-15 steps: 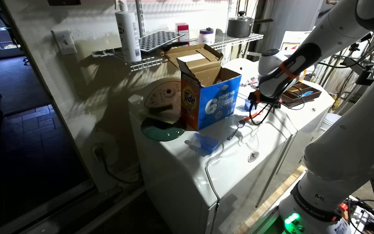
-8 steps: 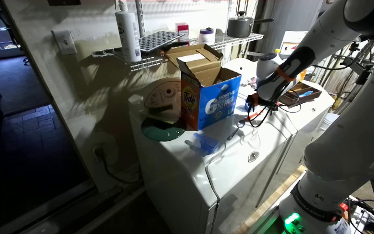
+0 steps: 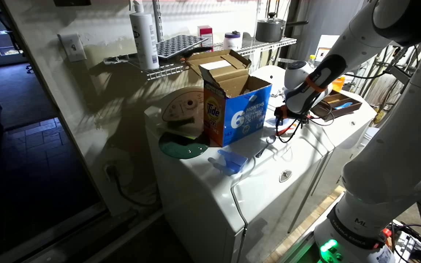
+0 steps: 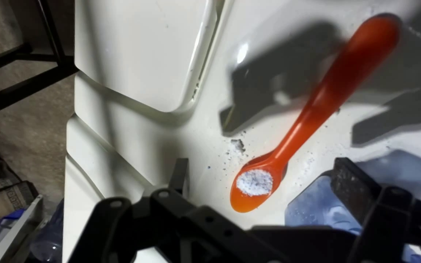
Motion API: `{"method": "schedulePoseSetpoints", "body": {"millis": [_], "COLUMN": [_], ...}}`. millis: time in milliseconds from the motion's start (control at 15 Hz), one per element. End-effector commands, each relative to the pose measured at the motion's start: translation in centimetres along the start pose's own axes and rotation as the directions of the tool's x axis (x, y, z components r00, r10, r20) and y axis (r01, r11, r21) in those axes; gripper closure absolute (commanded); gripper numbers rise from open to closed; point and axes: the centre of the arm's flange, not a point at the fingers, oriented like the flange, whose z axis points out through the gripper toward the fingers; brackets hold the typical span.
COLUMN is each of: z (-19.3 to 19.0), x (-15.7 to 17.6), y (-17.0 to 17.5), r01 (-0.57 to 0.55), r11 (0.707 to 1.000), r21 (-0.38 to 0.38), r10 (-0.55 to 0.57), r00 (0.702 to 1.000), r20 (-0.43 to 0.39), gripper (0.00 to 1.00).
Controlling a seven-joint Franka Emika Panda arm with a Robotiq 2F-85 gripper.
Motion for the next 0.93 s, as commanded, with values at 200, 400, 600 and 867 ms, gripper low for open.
{"method": "schedulePoseSetpoints", "body": {"millis": [200, 400, 600, 867], "z": [1.2, 1.6, 1.9, 2.0], "x": [0.1, 0.1, 0.1, 0.2], "y": [-2.5, -3.1, -3.4, -3.7], "r01": [0.014, 0.021, 0.025, 0.024], "r11": [1.0, 1.0, 1.0, 1.0], "r21": [0.0, -0.004, -0.007, -0.015], "r10": [-0.014, -0.021, -0.025, -0.024], "r00": [1.0, 1.0, 1.0, 1.0], "r20": [-0.023, -0.021, -0.019, -0.007], "gripper": [0.0, 0.03, 0.17, 0.35]}}
